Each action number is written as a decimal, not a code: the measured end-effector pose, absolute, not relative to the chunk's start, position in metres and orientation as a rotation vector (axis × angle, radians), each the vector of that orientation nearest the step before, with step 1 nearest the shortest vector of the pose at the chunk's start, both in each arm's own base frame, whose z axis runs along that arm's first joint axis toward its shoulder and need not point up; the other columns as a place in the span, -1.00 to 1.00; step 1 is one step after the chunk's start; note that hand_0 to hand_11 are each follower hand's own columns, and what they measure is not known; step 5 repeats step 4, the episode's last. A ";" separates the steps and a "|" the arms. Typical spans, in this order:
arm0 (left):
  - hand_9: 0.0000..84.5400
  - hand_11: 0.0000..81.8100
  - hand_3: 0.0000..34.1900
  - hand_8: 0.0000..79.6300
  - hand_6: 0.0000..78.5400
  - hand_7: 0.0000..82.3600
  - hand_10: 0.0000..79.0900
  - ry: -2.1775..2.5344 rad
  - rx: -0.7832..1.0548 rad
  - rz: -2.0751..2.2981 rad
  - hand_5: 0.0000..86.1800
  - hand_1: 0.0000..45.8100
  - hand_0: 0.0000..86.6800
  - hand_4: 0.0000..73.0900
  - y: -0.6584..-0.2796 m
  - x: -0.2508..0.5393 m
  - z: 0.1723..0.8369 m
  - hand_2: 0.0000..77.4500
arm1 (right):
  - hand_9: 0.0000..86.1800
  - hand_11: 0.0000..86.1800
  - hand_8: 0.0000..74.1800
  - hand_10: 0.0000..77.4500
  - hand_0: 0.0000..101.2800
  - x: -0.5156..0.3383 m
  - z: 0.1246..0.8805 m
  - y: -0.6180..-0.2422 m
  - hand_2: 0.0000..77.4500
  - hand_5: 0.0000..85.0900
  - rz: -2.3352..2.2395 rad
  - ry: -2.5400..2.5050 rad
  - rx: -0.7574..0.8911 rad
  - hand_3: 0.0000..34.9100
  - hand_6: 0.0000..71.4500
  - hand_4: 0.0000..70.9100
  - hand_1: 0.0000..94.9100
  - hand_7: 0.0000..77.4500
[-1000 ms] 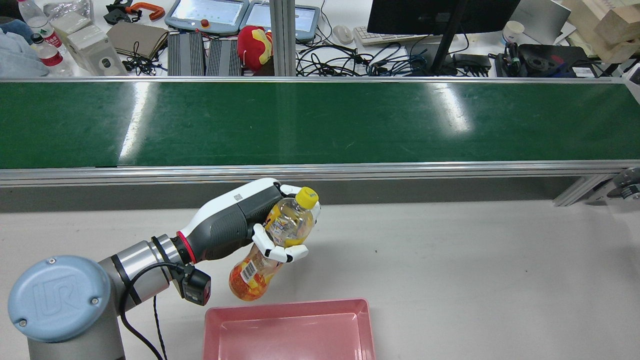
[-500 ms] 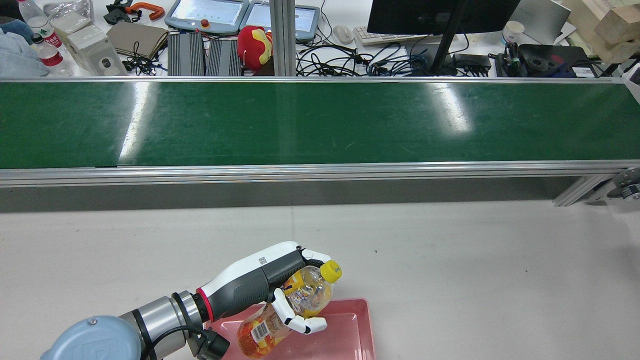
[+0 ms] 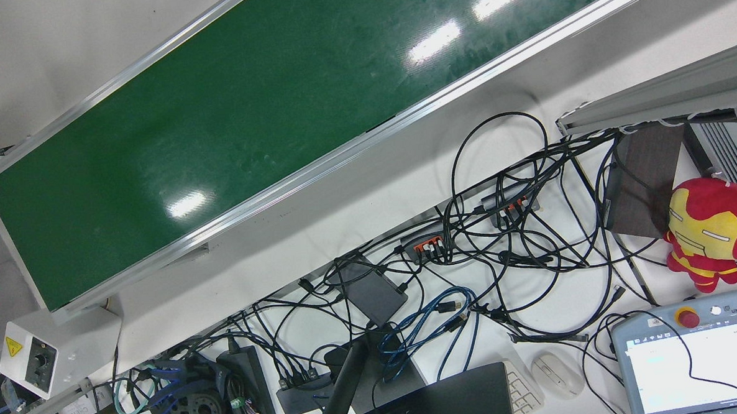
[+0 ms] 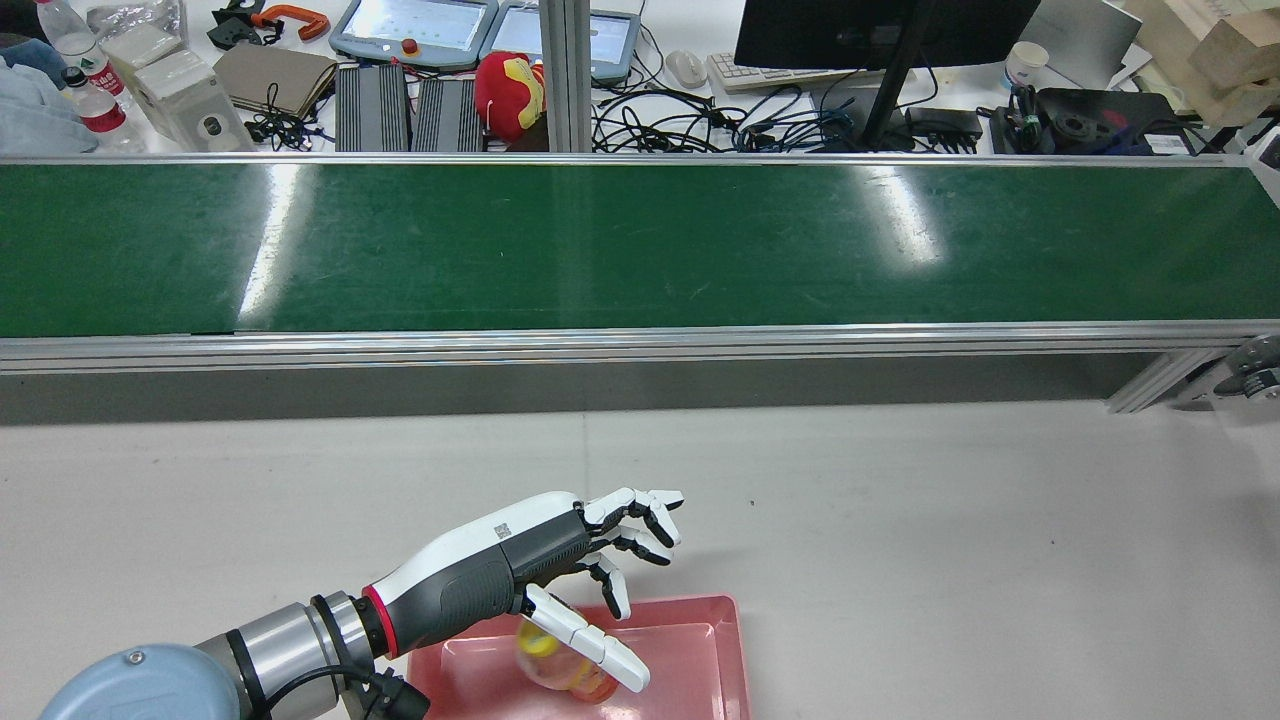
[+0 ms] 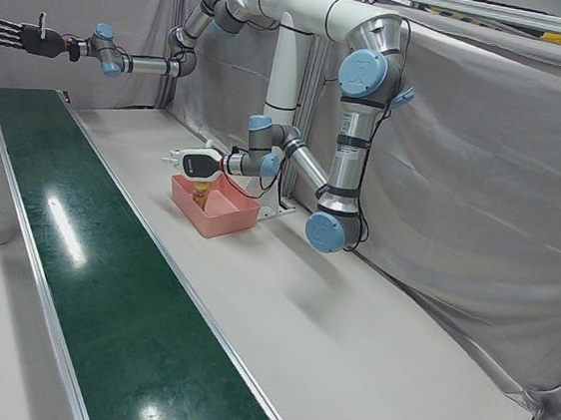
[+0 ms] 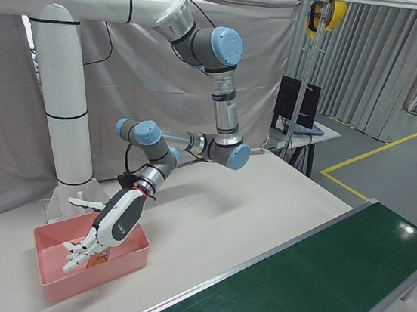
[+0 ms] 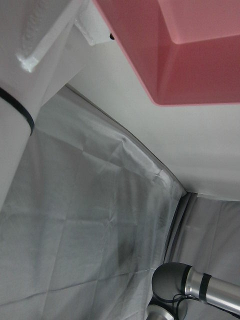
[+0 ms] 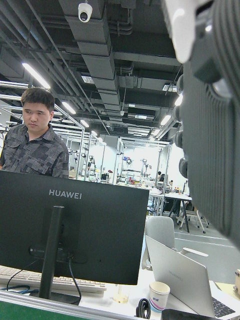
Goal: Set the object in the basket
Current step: 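Lower the bottle into the pink tray and open the left hand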
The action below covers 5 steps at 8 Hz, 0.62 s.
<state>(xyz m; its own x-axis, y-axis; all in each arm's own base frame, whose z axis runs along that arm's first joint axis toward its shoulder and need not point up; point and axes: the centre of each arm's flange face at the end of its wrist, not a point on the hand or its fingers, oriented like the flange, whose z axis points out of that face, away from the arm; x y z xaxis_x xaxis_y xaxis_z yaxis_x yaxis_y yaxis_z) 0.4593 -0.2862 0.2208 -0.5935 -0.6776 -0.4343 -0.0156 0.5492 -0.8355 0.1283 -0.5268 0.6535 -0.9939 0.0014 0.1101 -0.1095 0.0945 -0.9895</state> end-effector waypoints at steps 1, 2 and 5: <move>-0.41 0.11 -1.00 -0.58 -0.99 -0.67 -0.32 2.003 -0.560 -1.066 0.13 -0.79 0.14 -0.99 -0.286 0.456 0.220 0.04 | -1.00 -1.00 -1.00 -1.00 -0.99 0.128 0.653 -0.527 -1.00 -1.00 2.057 -2.262 0.112 -0.99 -1.00 -1.00 -1.00 -0.99; -0.60 -0.29 -1.00 -0.64 -0.99 -0.87 -0.52 2.013 -0.562 -1.064 -0.11 -0.33 0.14 -0.99 -0.286 0.453 0.219 -1.00 | -1.00 -1.00 -1.00 -1.00 -0.99 0.128 0.653 -0.527 -1.00 -1.00 2.057 -2.262 0.112 -0.99 -1.00 -1.00 -1.00 -0.99; -0.73 -0.48 -0.87 -0.75 -0.99 -0.92 -0.67 2.033 -0.561 -1.064 -0.28 -0.48 0.14 -0.97 -0.290 0.447 0.215 -1.00 | -1.00 -1.00 -1.00 -1.00 -1.00 0.128 0.653 -0.527 -0.99 -1.00 2.057 -2.261 0.111 -0.99 -1.00 -1.00 -1.00 -0.99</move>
